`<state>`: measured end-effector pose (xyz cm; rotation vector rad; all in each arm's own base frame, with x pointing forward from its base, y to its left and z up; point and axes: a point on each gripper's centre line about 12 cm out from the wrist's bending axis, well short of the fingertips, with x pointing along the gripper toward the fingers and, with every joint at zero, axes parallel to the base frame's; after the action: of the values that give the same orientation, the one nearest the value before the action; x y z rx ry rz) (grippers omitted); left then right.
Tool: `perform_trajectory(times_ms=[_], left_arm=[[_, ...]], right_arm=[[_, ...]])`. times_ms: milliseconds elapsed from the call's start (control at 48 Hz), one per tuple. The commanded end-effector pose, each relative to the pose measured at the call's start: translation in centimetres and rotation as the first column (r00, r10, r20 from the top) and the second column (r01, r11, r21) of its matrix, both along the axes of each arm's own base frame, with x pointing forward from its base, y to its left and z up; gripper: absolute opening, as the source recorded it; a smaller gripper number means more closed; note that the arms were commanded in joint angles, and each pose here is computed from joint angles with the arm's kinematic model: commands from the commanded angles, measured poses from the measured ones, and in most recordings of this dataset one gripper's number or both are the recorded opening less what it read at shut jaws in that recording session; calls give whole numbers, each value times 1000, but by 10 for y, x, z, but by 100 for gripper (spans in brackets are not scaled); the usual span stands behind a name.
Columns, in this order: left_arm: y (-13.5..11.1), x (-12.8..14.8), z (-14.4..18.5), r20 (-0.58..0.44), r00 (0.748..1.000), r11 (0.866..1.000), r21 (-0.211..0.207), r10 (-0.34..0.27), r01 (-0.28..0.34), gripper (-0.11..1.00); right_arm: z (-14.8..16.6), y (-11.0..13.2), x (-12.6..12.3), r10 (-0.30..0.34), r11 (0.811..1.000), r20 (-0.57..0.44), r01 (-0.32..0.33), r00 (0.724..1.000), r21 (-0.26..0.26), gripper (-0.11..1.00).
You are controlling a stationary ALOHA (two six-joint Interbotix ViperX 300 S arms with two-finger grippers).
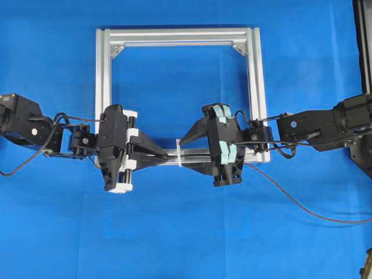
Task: Insert the wire through the string loop located in the center.
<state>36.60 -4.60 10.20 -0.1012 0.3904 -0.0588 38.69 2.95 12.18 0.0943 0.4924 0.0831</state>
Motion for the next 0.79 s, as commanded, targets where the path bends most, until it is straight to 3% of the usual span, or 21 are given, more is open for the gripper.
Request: perform_trajectory(times_ms=[0, 83, 146, 520, 770], left_arm=[[-1, 5, 10, 37, 999, 1000, -1, -4, 4, 8], [-1, 5, 10, 34, 999, 1000, -1, -4, 4, 8], [-1, 5, 10, 35, 999, 1000, 1, -4, 4, 8], [-1, 2, 11, 34, 999, 1000, 2, -5, 5, 8], [3, -27, 16, 22, 1000, 1000, 4, -5, 5, 8]], right_arm=[[11, 0, 5, -3, 1000, 35, 3, 999, 3, 66], [10, 0, 4, -3, 1000, 32, 3, 999, 3, 88], [10, 0, 4, -3, 1000, 31, 3, 1000, 2, 96], [10, -1, 4, -3, 1000, 29, 3, 1000, 2, 94], [10, -1, 3, -2, 1000, 28, 2, 1000, 1, 94]])
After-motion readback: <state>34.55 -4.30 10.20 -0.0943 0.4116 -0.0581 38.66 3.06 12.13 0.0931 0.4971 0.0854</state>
